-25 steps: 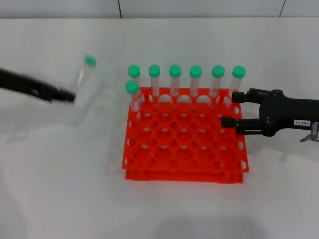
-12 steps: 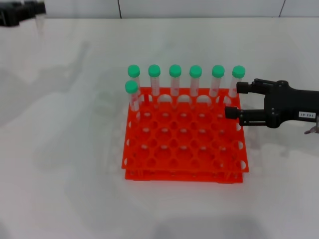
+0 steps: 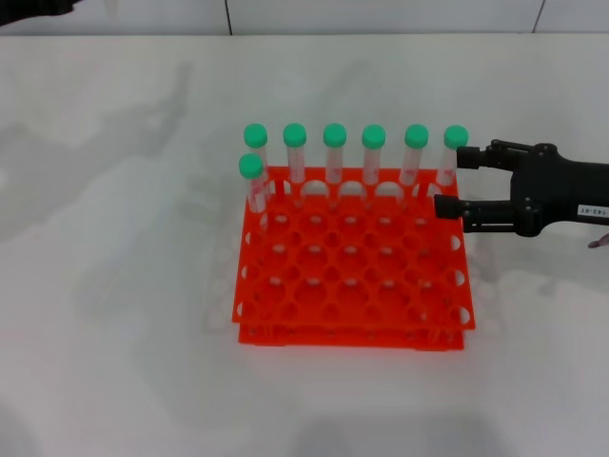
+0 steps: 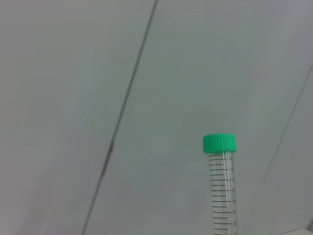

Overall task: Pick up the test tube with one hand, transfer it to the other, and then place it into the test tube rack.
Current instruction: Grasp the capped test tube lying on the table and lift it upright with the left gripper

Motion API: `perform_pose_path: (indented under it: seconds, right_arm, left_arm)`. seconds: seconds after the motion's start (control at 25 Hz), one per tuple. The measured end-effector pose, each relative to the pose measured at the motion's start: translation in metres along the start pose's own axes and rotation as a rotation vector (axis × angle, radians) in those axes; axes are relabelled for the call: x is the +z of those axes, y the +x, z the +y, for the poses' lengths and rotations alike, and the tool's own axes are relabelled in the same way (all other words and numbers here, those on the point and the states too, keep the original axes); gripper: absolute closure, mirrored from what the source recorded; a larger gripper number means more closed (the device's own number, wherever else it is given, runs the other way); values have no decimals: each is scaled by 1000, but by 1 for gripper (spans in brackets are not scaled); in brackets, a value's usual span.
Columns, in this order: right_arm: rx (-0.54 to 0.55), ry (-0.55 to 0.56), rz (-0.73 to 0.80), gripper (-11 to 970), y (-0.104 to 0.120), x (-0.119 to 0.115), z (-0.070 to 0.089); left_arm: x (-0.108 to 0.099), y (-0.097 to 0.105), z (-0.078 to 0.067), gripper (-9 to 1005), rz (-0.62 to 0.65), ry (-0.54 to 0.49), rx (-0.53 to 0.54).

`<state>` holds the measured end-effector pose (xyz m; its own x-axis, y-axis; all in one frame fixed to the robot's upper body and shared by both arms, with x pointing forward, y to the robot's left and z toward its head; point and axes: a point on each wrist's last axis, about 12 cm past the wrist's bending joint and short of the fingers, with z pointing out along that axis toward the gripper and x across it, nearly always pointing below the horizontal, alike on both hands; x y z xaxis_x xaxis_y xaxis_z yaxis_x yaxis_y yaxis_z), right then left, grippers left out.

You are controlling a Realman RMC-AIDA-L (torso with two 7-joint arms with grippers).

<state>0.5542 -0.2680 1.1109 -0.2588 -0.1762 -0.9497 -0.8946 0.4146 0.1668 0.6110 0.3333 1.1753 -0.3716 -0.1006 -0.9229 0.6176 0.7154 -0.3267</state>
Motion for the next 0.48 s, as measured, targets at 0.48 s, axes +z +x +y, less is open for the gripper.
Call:
perform_pose_path:
  seconds: [0.48]
  right_arm:
    - [-10, 3, -6, 103, -2, -4, -2]
  left_arm:
    - [36, 7, -30, 808, 108, 152, 96]
